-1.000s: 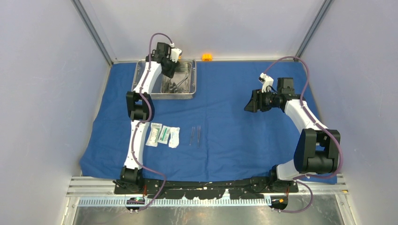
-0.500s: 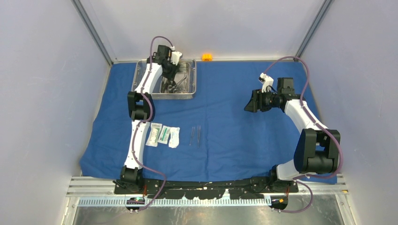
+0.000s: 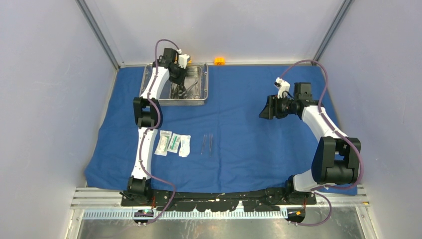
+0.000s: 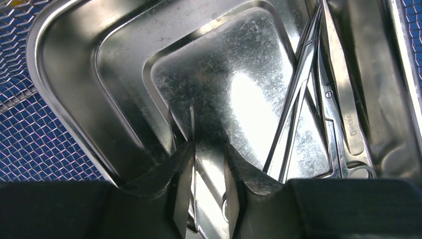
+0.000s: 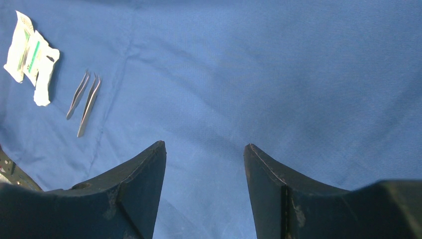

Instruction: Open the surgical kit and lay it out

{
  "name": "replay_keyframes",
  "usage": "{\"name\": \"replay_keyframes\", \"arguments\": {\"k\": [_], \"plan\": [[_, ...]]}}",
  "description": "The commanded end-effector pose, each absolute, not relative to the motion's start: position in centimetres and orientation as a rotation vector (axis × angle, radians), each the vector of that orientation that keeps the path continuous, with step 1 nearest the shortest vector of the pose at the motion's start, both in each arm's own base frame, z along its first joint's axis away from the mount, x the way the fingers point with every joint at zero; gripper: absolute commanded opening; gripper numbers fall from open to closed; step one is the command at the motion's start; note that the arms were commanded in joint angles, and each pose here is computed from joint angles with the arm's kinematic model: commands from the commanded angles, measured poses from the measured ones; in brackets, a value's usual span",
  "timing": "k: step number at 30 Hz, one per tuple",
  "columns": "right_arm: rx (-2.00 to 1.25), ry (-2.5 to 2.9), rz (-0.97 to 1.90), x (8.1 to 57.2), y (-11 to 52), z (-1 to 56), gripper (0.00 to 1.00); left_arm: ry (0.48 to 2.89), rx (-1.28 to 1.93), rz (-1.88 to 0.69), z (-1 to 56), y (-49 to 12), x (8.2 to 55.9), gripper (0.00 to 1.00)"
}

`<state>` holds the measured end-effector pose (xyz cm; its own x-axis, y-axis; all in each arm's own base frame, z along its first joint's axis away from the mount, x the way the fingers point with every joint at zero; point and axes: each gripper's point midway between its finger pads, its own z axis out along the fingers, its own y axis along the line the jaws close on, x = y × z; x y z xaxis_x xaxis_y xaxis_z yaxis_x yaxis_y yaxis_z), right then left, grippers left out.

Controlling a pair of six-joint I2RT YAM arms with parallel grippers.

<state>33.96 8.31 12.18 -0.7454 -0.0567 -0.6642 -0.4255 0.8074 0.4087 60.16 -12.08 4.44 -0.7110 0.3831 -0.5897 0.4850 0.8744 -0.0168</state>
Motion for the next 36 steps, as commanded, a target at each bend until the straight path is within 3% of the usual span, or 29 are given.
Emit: {"name": "replay_keyframes", "arguments": {"k": [1, 16, 36], "plan": [[-0.392, 2.281, 0.723, 34.8, 8.5, 13.6, 0.64, 2.521, 0.596, -0.278, 2.9, -11.5, 58.9, 0.28], [-0.393, 2.28, 0.725, 34.8, 8.5, 13.7, 0.64, 2.5, 0.625, -0.226, 3.0, -11.0, 59.5, 0.0], [-0.391, 2.27, 0.726, 34.8, 8.6, 14.0, 0.64, 2.248, 0.681, -0.141, 12.7, -13.1, 61.7, 0.0]]}}
